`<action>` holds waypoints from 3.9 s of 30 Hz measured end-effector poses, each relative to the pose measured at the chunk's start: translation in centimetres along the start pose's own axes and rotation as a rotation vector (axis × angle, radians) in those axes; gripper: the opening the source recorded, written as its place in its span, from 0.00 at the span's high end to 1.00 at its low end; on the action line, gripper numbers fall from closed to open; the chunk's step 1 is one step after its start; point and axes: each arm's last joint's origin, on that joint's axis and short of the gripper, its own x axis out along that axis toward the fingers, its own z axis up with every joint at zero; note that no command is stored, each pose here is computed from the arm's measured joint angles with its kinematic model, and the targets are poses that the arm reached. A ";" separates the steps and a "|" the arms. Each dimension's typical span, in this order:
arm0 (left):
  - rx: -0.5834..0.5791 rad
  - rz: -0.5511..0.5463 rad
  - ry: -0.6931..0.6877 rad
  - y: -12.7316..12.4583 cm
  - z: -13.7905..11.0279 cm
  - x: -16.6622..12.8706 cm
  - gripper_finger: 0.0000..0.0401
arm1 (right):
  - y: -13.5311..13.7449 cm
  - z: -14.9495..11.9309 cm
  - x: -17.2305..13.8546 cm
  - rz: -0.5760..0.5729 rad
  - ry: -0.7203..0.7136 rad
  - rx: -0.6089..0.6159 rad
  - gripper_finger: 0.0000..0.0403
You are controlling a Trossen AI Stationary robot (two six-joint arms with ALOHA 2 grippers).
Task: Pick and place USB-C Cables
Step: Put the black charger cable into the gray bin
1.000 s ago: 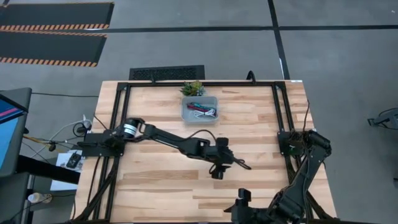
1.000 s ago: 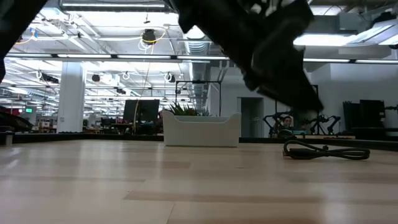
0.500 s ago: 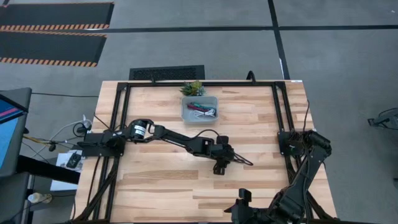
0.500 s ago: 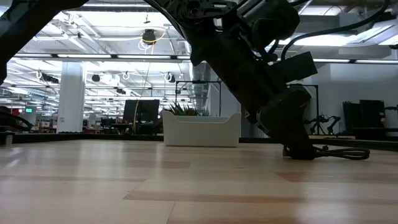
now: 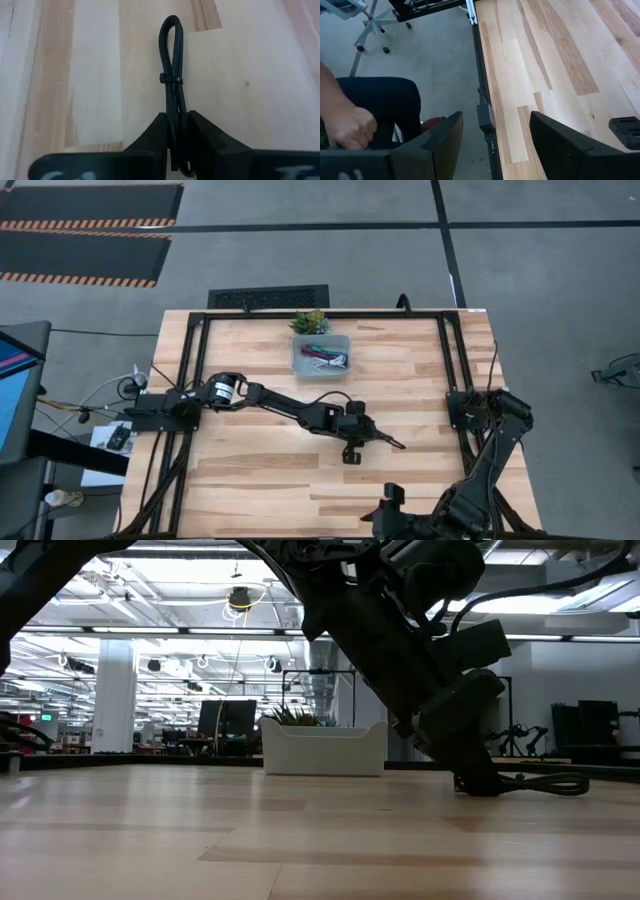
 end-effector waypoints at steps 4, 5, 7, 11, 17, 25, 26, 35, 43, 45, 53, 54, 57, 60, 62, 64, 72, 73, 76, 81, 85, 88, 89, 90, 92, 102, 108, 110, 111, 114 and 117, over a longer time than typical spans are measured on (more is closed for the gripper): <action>-0.031 0.003 0.021 -0.4 0.0 -0.5 0.92 | -0.3 0.4 0.3 -0.008 0.002 0.009 0.37; -0.033 0.006 0.028 -0.6 0.0 -0.6 0.92 | -0.5 0.5 0.5 -0.012 0.002 0.008 0.37; -0.024 0.015 0.055 -1.0 -0.1 -1.2 0.92 | -0.7 0.8 0.7 -0.018 -0.001 -0.020 0.37; 0.010 0.045 0.117 -1.9 0.0 -2.9 0.92 | -1.3 1.5 1.3 -0.030 0.000 -0.019 0.37; 0.057 0.050 0.204 -3.1 -1.3 -5.2 0.92 | -1.8 2.0 1.9 0.034 0.099 0.023 0.37; -0.062 0.101 0.195 -2.5 -7.0 -10.3 0.92 | -1.5 1.4 1.6 0.036 0.125 0.005 0.37; -0.097 0.103 0.186 -2.3 -8.1 -11.2 0.92 | -1.5 1.3 1.5 0.033 0.130 -0.002 0.37; -0.352 0.109 -0.060 -2.6 -14.8 -19.1 0.92 | -3.2 0.5 0.5 -0.355 -0.099 -0.236 0.37; -0.445 0.134 -0.231 -2.4 -16.0 -23.4 0.92 | -7.5 2.5 -5.4 -0.518 -0.125 -0.256 0.37; -0.453 0.152 -0.263 -2.2 -15.9 -24.0 0.91 | -8.5 3.6 -7.3 -0.502 -0.132 -0.275 0.37; -0.471 0.165 -0.319 -1.9 -15.6 -25.1 0.90 | -15.6 4.1 -15.2 -0.460 -0.180 -0.196 0.37; -0.472 0.159 -0.321 -1.9 -15.6 -25.1 0.91 | -16.8 3.4 -15.8 -0.452 -0.191 -0.145 0.37; -0.467 0.151 -0.316 -2.0 -15.6 -25.2 0.90 | -20.4 0.6 -16.7 -0.410 -0.279 0.042 0.37; -0.460 0.149 -0.316 -2.1 -15.6 -25.2 0.90 | -22.2 -2.7 -15.3 -0.314 -0.376 0.181 0.37; -0.460 0.151 -0.317 -2.1 -15.6 -25.2 0.90 | -22.6 -4.8 -13.3 -0.265 -0.437 0.216 0.37; -0.452 0.154 -0.318 -2.1 -15.6 -25.2 0.90 | -22.9 -6.9 -10.9 -0.232 -0.478 0.234 0.37; -0.419 0.160 -0.330 -2.1 -15.5 -25.2 0.90 | -25.3 -10.2 -2.2 -0.203 -0.650 0.361 0.37; -0.415 0.160 -0.337 -2.1 -15.4 -25.2 0.90 | -25.7 -9.9 -1.4 -0.181 -0.662 0.355 0.37; -0.391 0.154 -0.376 -2.1 -15.0 -25.4 0.90 | -27.1 -8.1 0.6 -0.059 -0.694 0.316 0.37; -0.360 0.141 -0.436 -2.1 -14.3 -25.6 0.90 | -30.6 -4.8 3.4 0.048 -0.693 0.257 0.37; -0.342 0.130 -0.499 -2.2 -13.7 -25.9 0.90 | -32.6 -3.4 5.4 0.068 -0.639 0.147 0.37; -0.334 0.123 -0.552 -2.2 -13.2 -26.1 0.90 | -33.0 -3.0 5.9 0.086 -0.660 0.049 0.37; -0.333 0.120 -0.571 -2.2 -13.0 -26.2 0.90 | -33.1 -3.0 6.0 0.077 -0.672 0.023 0.37; -0.326 0.120 -0.586 -2.2 -12.9 -26.3 0.90 | -33.1 -2.9 6.1 0.069 -0.684 -0.002 0.37; -0.313 0.119 -0.625 -2.2 -12.5 -26.6 0.89 | -33.2 -2.7 6.1 0.061 -0.727 -0.028 0.37; -0.217 0.099 -0.905 0.2 -11.2 -27.3 0.90 | -33.0 -0.9 4.8 0.074 -0.870 -0.076 0.37; -0.243 0.090 -1.013 3.4 -13.1 -26.8 0.90 | -32.9 0.3 4.8 0.073 -0.861 -0.017 0.37; -0.240 0.072 -1.012 4.0 -13.2 -26.6 0.90 | -32.8 1.0 4.9 0.063 -0.847 -0.014 0.37; -0.234 0.059 -1.017 4.2 -13.2 -26.7 0.90 | -32.8 1.6 4.9 0.057 -0.839 -0.013 0.37; -0.216 0.039 -1.040 4.6 -12.7 -27.0 0.90 | -32.7 3.0 5.0 0.028 -0.795 -0.037 0.37; -0.211 0.039 -1.054 5.0 -12.6 -27.1 0.90 | -32.3 4.4 4.7 0.014 -0.797 -0.072 0.37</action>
